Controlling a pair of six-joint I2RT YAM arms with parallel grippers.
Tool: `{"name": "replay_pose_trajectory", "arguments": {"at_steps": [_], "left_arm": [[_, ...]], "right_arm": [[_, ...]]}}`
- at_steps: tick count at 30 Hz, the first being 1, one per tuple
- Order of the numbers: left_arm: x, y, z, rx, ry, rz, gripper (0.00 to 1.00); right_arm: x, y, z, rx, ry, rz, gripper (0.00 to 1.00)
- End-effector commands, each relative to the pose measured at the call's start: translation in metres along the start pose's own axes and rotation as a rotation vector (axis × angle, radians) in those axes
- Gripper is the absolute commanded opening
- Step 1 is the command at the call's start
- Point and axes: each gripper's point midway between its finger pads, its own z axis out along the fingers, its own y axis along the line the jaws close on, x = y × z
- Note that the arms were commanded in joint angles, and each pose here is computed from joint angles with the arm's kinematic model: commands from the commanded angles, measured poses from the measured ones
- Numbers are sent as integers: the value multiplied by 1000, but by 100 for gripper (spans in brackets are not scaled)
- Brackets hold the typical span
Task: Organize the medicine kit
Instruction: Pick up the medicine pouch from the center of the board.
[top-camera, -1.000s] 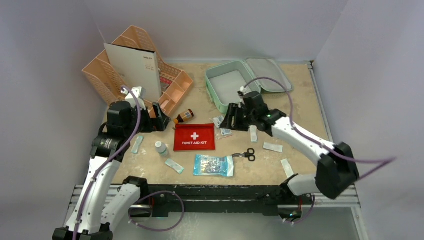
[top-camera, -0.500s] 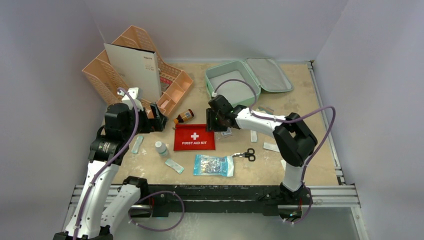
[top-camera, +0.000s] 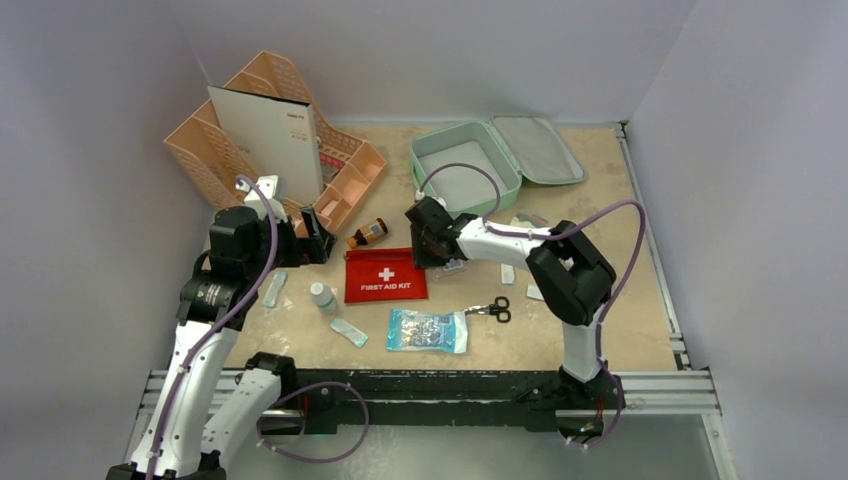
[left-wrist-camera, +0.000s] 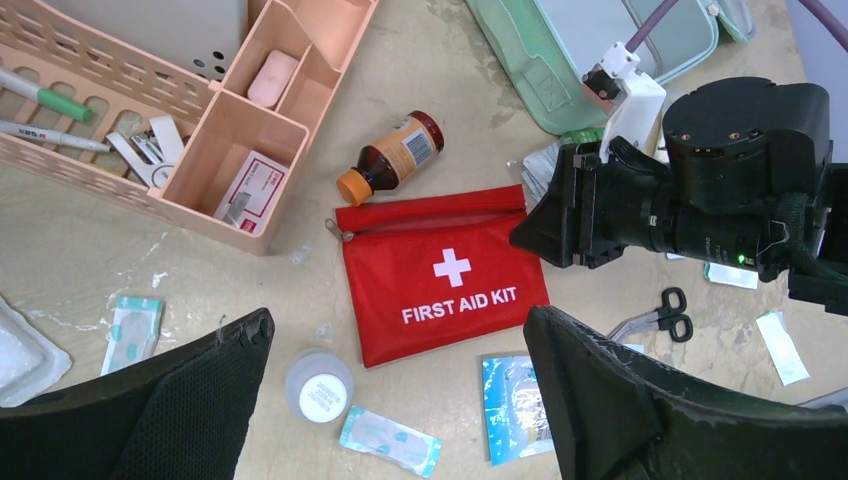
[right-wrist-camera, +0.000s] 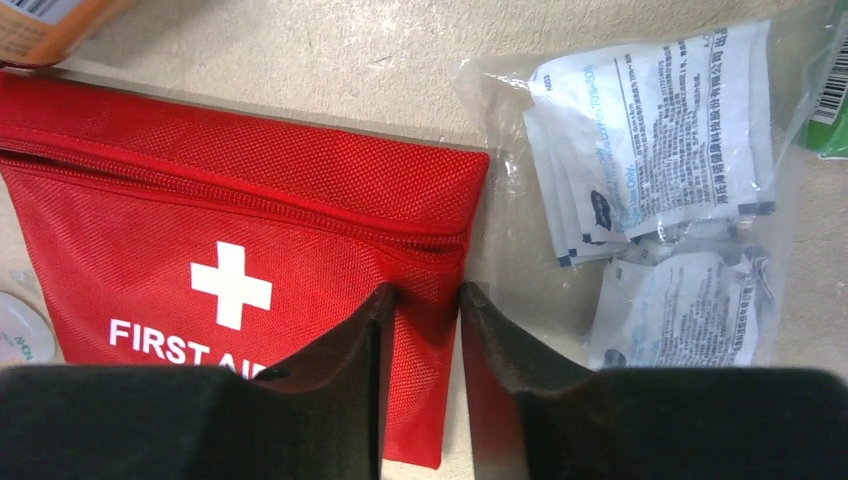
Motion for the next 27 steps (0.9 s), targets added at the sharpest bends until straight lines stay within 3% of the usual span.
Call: {"name": "replay_pose_trajectory", "arguments": {"at_steps": [1,9,17,27], "left_arm": [[-4,-5,-2,27,-13,19,96],[0,-9,3,58,4,18,92],[11,-35,7,203,85,-23,87],[-21,-82,-27,395,148,-8,86]], "right_arm": [[-4,3,-2,-5,-13,-15,28],[-28,16,-54,-101,-132,-40,0],[-45,20,-122,-181,-240,-190,0],[-53,14,-213,-256,-347,-521,0]]}}
